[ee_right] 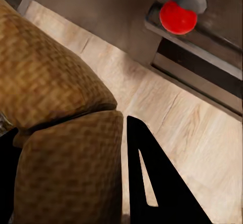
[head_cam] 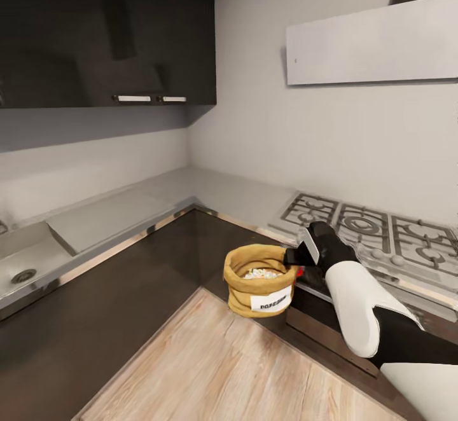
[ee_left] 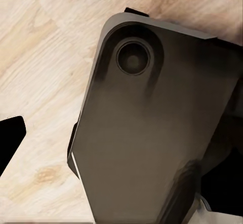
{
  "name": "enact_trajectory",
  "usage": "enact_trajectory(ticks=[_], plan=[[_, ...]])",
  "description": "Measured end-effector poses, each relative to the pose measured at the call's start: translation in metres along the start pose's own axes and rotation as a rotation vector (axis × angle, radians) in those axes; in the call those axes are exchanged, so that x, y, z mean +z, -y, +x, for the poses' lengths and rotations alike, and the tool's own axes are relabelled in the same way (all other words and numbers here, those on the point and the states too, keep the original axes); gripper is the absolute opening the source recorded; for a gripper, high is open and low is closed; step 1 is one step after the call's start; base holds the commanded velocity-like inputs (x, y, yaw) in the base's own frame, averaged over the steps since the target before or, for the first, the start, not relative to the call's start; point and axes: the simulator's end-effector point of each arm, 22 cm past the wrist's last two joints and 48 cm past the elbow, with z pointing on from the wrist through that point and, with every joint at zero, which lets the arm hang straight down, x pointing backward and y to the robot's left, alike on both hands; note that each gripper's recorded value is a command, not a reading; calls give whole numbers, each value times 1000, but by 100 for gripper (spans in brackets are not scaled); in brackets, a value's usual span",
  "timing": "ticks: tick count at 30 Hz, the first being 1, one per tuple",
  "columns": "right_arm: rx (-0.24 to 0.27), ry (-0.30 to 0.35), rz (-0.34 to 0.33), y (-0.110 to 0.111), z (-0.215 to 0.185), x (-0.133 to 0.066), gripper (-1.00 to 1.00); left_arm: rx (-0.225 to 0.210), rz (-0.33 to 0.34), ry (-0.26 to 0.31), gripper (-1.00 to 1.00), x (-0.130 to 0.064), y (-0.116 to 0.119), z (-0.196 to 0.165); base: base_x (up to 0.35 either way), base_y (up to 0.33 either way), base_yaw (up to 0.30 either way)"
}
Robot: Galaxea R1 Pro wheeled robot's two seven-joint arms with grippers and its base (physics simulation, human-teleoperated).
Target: In the kitchen, take the popcorn bag from the countertop, put it into the microwave, and heat it until the popcorn is cooked so the cooked popcorn ends up inside the bag.
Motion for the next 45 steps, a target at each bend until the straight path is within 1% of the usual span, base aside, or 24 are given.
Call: enact_trajectory(ticks=[3,11,15,18,23,25,29,33,43,45], plan=[[-1,-13,4,3,5,3,-100,1,0,0,100,0,0,0,-304,151,-12],[1,-12,10,6,4,2,-100,2,-3,2,100,0,-1,-1,-308,98,-226],[15,-9,35,26,2,0,-100,6,0,5,100,0,-1,-2,-66,3,-242],[21,-7,39,31,2,-1,-100,7,0,6,100,0,-1,-2,-4,0,-242],[33,-7,56,46,1,-2,-100,15,5,8,100,0,0,-3,-25,0,-242],[36,-11,67,54,4,-1,-100,19,5,7,100,0,4,-2,-323,0,-242],[41,-15,67,57,7,1,-100,18,3,8,100,0,4,-2,-344,0,-242],[51,-12,83,71,6,-2,-100,19,4,11,100,0,5,-3,-346,0,-242],[57,-10,86,76,7,-3,-100,18,5,14,100,0,5,-4,-346,0,-269],[67,-10,102,91,7,-5,-100,18,5,15,100,0,5,-5,-346,0,-290]])
